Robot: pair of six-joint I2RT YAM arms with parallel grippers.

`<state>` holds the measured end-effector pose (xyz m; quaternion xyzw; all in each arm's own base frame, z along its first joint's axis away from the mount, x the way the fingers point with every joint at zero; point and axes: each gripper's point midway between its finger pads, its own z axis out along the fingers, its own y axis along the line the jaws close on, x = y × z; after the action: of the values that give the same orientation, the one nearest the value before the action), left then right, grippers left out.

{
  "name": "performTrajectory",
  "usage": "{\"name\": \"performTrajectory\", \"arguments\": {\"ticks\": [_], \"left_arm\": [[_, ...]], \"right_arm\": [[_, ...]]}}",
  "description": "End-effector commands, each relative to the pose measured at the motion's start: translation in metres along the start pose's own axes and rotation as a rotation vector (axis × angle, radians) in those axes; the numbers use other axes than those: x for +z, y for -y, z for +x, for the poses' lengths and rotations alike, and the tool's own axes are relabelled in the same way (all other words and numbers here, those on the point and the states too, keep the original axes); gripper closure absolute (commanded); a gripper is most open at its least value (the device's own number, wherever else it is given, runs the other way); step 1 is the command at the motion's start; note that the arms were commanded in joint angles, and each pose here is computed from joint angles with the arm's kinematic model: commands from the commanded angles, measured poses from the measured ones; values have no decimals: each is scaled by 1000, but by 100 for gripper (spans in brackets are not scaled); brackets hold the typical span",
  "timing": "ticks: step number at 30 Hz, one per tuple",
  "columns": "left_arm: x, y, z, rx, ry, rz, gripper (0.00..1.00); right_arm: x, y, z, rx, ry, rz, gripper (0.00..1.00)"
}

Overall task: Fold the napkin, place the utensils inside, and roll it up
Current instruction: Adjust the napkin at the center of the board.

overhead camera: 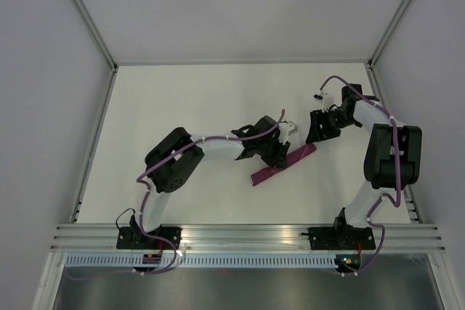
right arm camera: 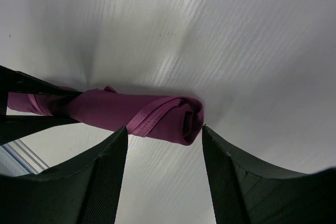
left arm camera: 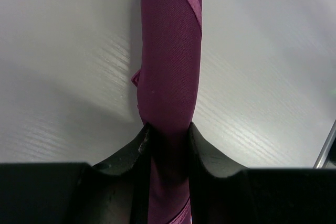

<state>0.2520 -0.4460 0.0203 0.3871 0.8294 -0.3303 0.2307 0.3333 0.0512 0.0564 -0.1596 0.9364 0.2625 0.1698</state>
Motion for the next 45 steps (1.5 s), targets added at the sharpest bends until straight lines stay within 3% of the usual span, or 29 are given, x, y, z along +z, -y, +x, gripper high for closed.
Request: {"name": "performTrajectory", "arguments": {"ticks": [1, 20, 33, 45], "left_arm": [[16, -22, 88, -220, -243, -115, 91], [37, -31, 71, -380, -137, -200, 90], [40, -33, 74, -441, -96, -218, 90], [48, -32, 56, -518, 9, -213, 88]], "right_arm": [[0, -8, 0, 75, 13, -22, 36], [19, -21, 27, 187, -69, -21, 34], [-28, 1, -7, 212, 162, 204, 24], [0, -11, 23, 291, 39, 139, 24]]}}
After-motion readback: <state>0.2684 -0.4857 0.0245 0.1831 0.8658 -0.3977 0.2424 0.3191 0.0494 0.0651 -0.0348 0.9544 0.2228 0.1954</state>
